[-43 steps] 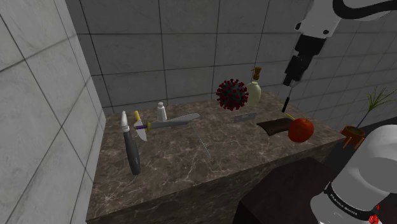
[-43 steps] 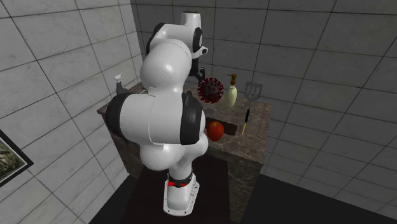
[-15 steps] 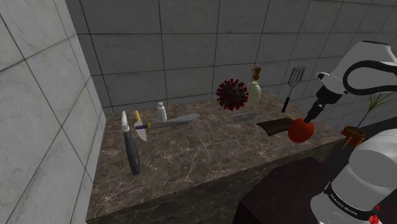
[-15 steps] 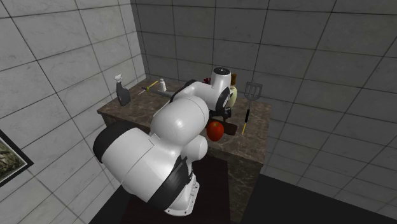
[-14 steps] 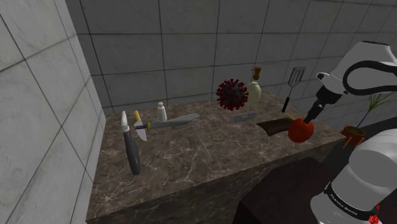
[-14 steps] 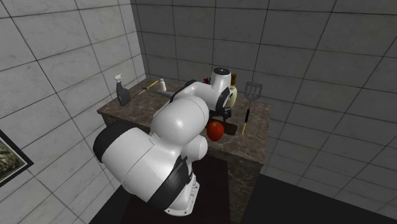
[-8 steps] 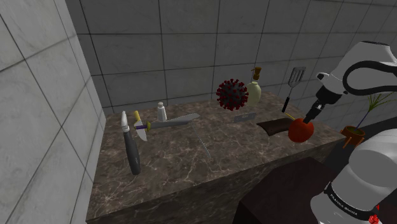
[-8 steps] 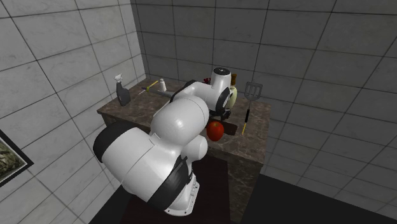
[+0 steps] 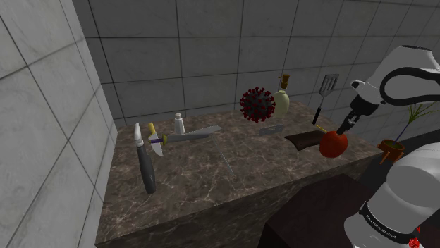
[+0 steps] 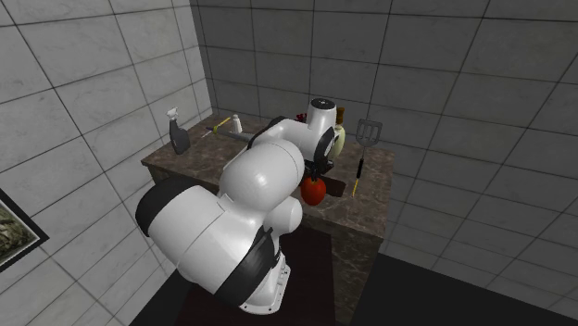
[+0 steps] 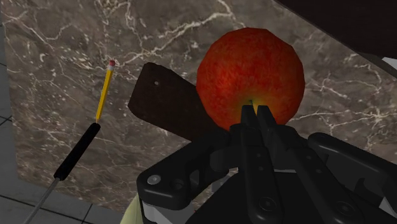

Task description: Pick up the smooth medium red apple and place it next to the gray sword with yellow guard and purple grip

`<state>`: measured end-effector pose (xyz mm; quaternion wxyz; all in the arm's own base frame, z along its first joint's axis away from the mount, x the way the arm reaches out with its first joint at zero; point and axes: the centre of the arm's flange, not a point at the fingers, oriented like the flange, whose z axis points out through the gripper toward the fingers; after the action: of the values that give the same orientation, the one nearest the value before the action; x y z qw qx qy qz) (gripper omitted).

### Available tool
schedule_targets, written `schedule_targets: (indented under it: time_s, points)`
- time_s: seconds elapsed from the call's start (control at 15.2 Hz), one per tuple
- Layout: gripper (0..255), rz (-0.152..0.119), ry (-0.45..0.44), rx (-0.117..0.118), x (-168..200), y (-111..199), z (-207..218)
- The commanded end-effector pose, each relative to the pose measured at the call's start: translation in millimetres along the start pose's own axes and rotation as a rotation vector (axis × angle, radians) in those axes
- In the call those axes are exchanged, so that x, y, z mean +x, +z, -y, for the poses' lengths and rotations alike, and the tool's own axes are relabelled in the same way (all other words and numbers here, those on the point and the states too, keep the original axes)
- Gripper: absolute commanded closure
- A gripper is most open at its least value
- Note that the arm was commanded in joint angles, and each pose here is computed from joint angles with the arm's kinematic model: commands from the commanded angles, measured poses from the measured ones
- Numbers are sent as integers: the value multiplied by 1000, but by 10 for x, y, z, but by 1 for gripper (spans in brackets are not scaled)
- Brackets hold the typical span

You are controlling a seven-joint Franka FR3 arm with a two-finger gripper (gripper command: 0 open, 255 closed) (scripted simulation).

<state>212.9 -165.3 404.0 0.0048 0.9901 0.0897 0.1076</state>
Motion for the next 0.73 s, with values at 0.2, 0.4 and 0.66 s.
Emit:
schedule_targets:
  time_s: [0.2, 0.4, 0.66]
  points:
    - [255, 0, 0, 0, 34, -154, -4]
    - [255, 0, 0, 0, 67, -309, -9]
    - [255, 0, 0, 0, 112, -515, -15]
